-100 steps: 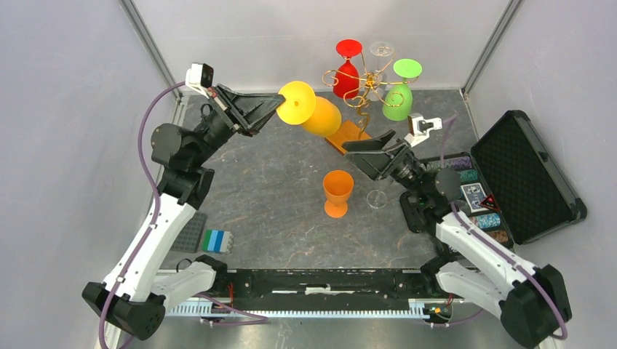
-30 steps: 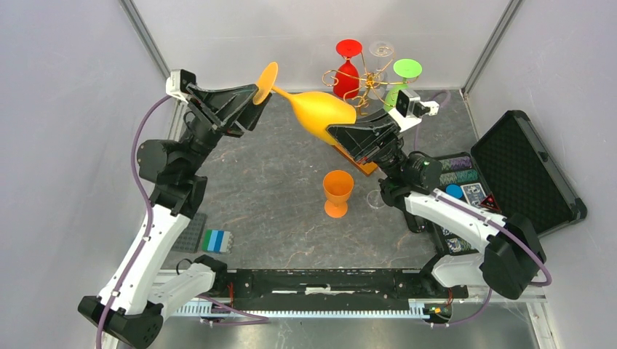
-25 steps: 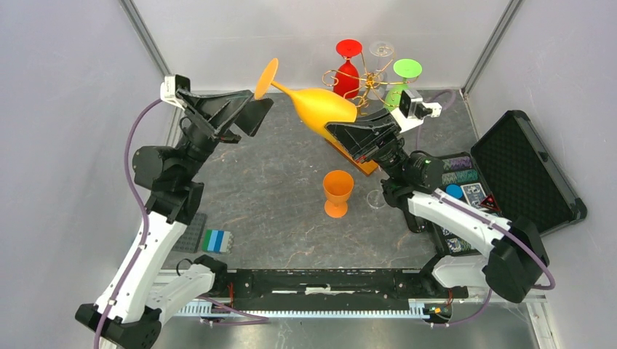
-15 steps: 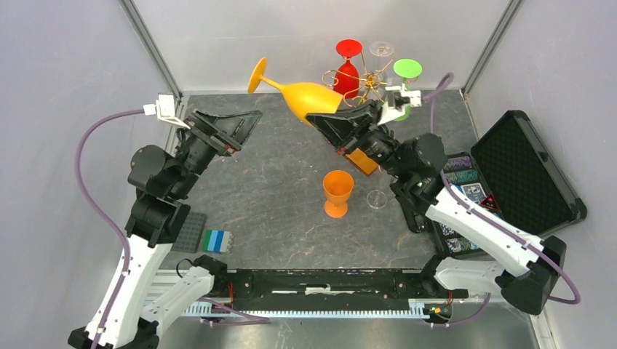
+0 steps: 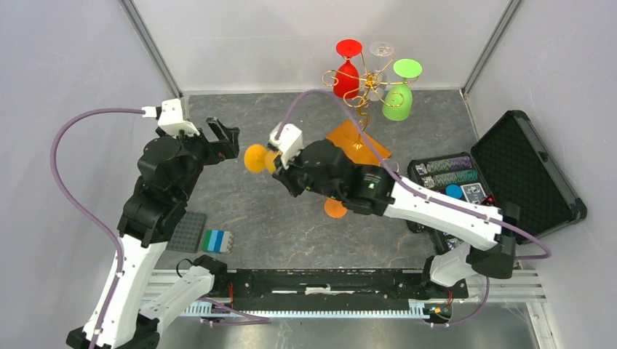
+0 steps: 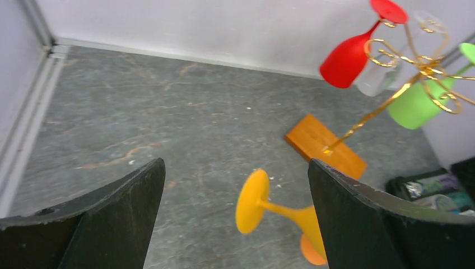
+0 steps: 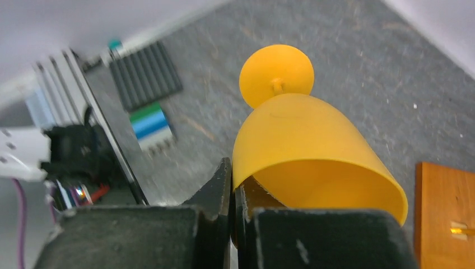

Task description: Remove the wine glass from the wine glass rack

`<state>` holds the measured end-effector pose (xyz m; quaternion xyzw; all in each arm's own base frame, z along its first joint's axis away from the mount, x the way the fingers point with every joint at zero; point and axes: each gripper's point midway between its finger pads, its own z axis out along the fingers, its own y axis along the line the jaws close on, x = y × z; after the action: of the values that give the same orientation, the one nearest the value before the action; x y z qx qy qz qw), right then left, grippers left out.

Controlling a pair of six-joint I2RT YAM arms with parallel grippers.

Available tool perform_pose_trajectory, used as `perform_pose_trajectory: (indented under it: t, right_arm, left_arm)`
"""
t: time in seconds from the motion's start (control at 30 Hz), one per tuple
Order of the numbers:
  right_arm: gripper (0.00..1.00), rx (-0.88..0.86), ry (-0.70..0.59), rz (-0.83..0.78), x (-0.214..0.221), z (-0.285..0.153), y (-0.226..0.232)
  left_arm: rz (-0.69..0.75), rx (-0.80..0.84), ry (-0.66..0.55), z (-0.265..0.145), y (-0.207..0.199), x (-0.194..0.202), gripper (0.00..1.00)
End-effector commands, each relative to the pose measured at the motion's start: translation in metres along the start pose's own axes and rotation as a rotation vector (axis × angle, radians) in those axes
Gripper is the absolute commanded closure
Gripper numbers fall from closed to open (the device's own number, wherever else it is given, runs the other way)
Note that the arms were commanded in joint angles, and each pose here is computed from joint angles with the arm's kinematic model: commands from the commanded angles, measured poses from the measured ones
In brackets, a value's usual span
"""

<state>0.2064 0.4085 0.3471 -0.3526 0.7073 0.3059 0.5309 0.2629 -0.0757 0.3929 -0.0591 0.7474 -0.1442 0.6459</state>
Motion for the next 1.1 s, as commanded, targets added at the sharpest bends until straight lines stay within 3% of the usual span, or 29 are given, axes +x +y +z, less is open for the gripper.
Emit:
perform_pose_trajectory:
  t: [0.0,0.37,0.73,1.07]
  right_arm:
    - [1.00,0.076,0.175,-0.161,0.029,-0.003,-0.006]
    - [1.00,0.138,0.452,-0.265,0.107,0.014,-0.014]
    - [0.99,0.062,0.670,-0.326,0.172,0.023,-0.008]
    - [0.82,-0.006,0.749,-0.359,0.196,0.023,-0.003]
  left_arm:
    - [0.109,-0.123,-0.057,-0.012,0.028,-0.016,0.00]
    - [0.137,-0.269,-0.089,-0.023,0.057,-0.020,0.00]
    - [0.140,-0.266,-0.091,-0.027,0.059,-0.016,0.00]
    - [0.142,-0.273,-0.084,-0.024,0.060,-0.013,0.00]
